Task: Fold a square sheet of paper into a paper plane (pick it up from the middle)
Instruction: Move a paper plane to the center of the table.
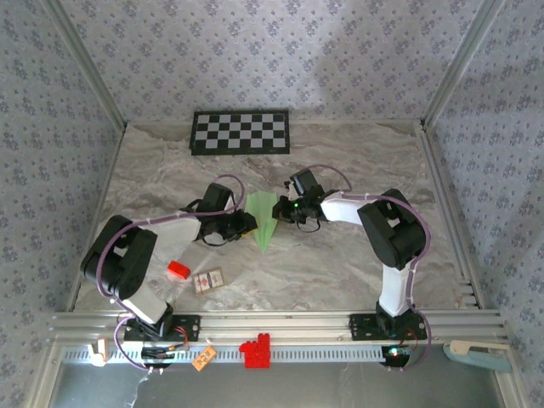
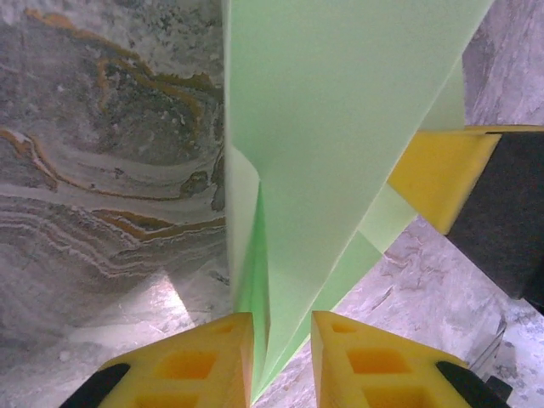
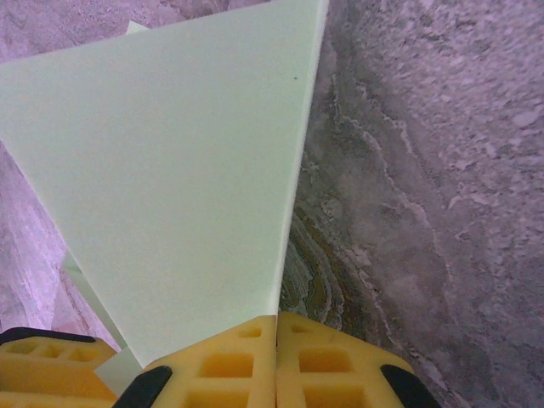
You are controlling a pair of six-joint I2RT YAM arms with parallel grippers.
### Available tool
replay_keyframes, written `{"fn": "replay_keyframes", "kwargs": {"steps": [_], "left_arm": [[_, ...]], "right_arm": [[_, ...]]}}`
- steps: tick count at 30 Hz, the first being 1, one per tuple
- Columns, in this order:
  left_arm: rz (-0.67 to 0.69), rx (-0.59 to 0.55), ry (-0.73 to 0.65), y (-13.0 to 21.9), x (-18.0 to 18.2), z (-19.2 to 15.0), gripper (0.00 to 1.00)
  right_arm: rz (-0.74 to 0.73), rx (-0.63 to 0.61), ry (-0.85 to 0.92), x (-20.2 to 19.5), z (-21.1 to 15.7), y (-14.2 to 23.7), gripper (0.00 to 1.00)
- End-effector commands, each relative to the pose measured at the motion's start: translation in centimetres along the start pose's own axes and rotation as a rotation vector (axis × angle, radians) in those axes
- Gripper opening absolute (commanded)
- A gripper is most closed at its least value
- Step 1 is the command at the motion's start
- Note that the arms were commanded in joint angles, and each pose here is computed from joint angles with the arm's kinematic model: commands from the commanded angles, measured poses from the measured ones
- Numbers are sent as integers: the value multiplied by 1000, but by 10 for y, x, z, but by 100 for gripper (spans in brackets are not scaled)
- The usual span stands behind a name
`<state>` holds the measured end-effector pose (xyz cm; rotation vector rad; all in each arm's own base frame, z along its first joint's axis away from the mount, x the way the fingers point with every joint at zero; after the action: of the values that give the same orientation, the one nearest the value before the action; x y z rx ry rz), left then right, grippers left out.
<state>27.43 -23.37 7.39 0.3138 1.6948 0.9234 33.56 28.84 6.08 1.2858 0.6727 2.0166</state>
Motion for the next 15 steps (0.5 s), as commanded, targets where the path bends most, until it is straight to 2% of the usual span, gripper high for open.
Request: {"fn": "replay_keyframes", "kwargs": {"steps": [1, 11, 15], "left_arm": [[-24, -9, -56, 9, -17, -3, 26], [18, 30, -70, -8, -18, -7, 30], [80, 27, -74, -12, -10, -7, 33]], "right_arm": [[3, 17, -1, 1, 1, -4, 7], [3, 19, -3, 1, 0, -4, 7], [6, 17, -1, 2, 2, -4, 7]]}}
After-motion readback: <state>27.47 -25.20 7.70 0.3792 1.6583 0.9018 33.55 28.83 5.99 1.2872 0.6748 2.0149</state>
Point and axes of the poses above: each hand's point on the last joint's axis, 136 mm out from that joint toward the fingers, its own y axis back along the fingers, its own x axis along the line the jaws close on, z = x × y, the point moved 3 cm from there along y, back along the fingers, and after that the axes turned 13 degrees about y, right-handed, at the moved point
